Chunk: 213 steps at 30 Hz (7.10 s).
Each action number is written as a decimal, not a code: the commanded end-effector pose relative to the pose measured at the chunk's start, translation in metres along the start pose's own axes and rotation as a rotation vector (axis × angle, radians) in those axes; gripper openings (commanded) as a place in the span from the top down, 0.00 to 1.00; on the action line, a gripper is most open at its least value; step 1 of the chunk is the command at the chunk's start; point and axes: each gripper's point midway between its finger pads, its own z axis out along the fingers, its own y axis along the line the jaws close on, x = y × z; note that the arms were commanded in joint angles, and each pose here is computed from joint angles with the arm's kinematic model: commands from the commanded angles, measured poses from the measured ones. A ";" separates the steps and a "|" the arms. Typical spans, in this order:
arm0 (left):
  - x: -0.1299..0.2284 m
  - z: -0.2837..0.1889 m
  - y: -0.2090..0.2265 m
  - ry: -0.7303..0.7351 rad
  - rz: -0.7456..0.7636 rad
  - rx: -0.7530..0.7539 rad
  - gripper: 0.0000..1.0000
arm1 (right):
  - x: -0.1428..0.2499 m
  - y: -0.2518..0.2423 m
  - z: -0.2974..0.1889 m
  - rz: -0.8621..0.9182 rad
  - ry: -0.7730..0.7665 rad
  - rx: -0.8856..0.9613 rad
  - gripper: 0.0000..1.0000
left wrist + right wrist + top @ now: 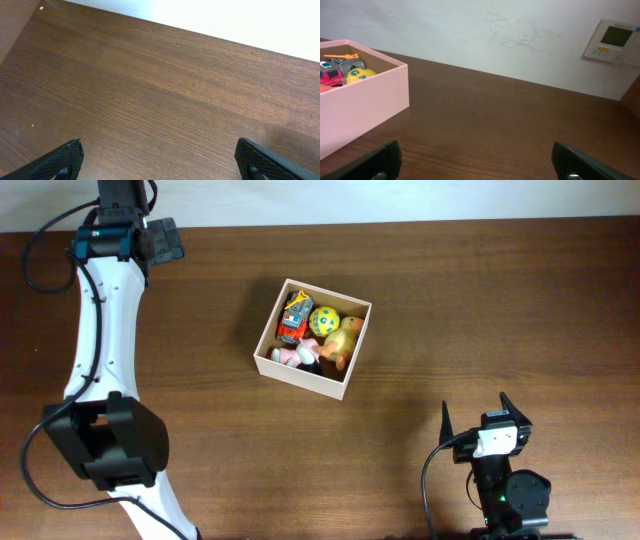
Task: Pack container
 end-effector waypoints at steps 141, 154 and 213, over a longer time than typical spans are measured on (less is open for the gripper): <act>0.273 -0.143 0.016 -0.745 -0.049 0.452 0.01 | 0.002 0.000 0.000 0.011 0.001 -0.001 0.01; 0.273 -0.143 0.016 -0.745 -0.049 0.452 0.01 | 0.002 0.000 0.000 0.011 0.001 -0.001 0.01; 0.273 -0.143 0.016 -0.745 -0.049 0.452 0.01 | 0.002 0.000 0.000 0.011 0.001 -0.001 0.01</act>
